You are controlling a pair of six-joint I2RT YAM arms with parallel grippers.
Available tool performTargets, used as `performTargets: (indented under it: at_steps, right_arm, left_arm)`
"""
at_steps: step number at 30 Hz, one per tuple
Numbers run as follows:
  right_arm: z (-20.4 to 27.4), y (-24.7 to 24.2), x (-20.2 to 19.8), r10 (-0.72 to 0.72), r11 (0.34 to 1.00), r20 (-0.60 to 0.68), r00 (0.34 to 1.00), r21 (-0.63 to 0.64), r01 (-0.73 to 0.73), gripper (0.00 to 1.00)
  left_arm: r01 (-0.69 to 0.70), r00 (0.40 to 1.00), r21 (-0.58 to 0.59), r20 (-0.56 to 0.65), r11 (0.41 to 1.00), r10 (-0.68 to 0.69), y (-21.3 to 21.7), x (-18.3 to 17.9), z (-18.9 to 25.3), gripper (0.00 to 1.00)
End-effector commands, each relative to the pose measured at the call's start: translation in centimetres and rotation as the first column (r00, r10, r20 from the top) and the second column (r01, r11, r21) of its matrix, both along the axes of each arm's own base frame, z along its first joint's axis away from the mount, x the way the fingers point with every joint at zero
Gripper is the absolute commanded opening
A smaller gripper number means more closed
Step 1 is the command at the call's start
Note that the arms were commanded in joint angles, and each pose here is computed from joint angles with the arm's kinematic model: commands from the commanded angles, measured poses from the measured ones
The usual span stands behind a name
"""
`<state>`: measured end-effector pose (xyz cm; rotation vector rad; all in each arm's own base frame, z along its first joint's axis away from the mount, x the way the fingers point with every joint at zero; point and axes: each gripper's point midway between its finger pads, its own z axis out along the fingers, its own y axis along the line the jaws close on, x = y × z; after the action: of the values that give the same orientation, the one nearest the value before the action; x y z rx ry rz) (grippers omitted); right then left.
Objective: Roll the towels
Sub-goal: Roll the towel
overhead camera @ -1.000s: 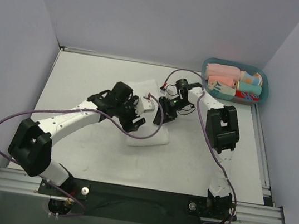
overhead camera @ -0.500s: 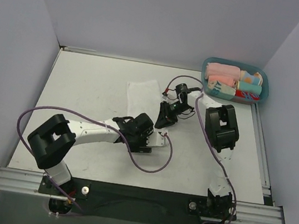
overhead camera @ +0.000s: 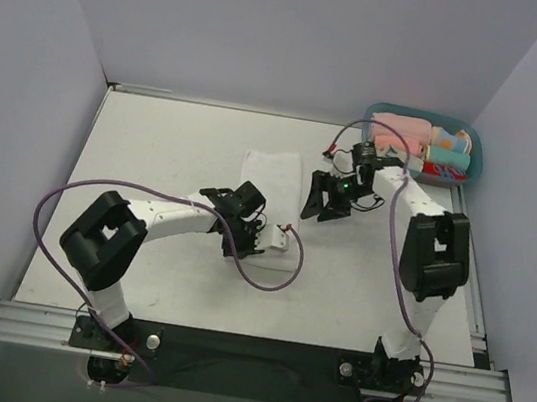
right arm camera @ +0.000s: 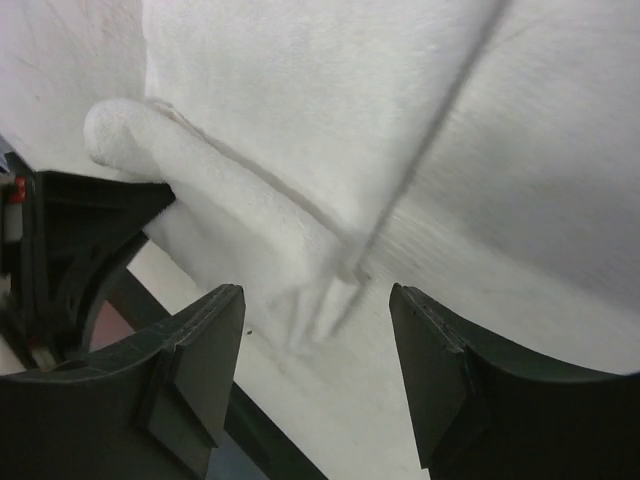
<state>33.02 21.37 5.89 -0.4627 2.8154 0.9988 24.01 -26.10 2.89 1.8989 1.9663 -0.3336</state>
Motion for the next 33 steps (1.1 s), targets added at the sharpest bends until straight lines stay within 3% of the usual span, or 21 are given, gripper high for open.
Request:
performTargets:
  at_steps: [1, 10, 12, 16, 22, 28, 30, 33]
  right_arm:
    - [5.9, -4.0, 1.3, 0.047, 0.999, 0.272, 0.961, -0.03, -0.041, 0.63]
    - [9.8, -4.3, -4.4, 0.24, 0.969, 0.54, 0.807, -0.086, -0.231, 0.62]
    - [9.7, -3.8, -6.0, 0.279, 0.958, 0.61, 0.742, -0.12, -0.261, 0.61]
    - [10.3, -1.7, -8.0, 0.352, 0.925, 0.73, 0.586, -0.172, -0.34, 0.6]
    - [9.9, 1.5, -10.7, 0.512, 0.82, 0.777, 0.367, -0.314, -0.479, 0.59]
    - [6.0, 5.3, -12.3, 0.674, 0.631, 0.736, 0.063, -0.53, -0.567, 0.64]
    - [4.7, 6.0, -11.6, 0.706, 0.602, 0.707, 0.036, -0.573, -0.557, 0.65]
    - [4.5, 7.8, -10.1, 0.692, 0.617, 0.722, 0.017, -0.579, -0.533, 0.67]
  left_arm:
    - [0.081, 0.949, 0.003, -0.306, 0.997, -0.076, 2.2, -4.4, -0.2, 0.17]
    - [-0.022, 0.795, -0.013, -0.606, 1.0, 0.009, 2.5, -3.7, 0.9, 0.14]
    - [-0.038, 0.754, 0.012, -0.656, 0.999, 0.037, 2.9, -3.6, 0.3, 0.15]
    - [-0.032, 0.729, 0.044, -0.682, 0.999, 0.053, 3.0, -2.5, -0.6, 0.16]
    - [-0.038, 0.688, 0.075, -0.721, 0.996, 0.081, 3.6, -1.5, -1.5, 0.18]
    - [-0.049, 0.661, 0.079, -0.745, 0.996, 0.091, 3.4, -1.1, -1.8, 0.2]
    - [-0.05, 0.654, 0.081, -0.751, 0.996, 0.093, 3.4, -1.1, -1.8, 0.22]
    - [-0.054, 0.649, 0.084, -0.755, 0.995, 0.098, 3.5, -1.1, -2.0, 0.22]
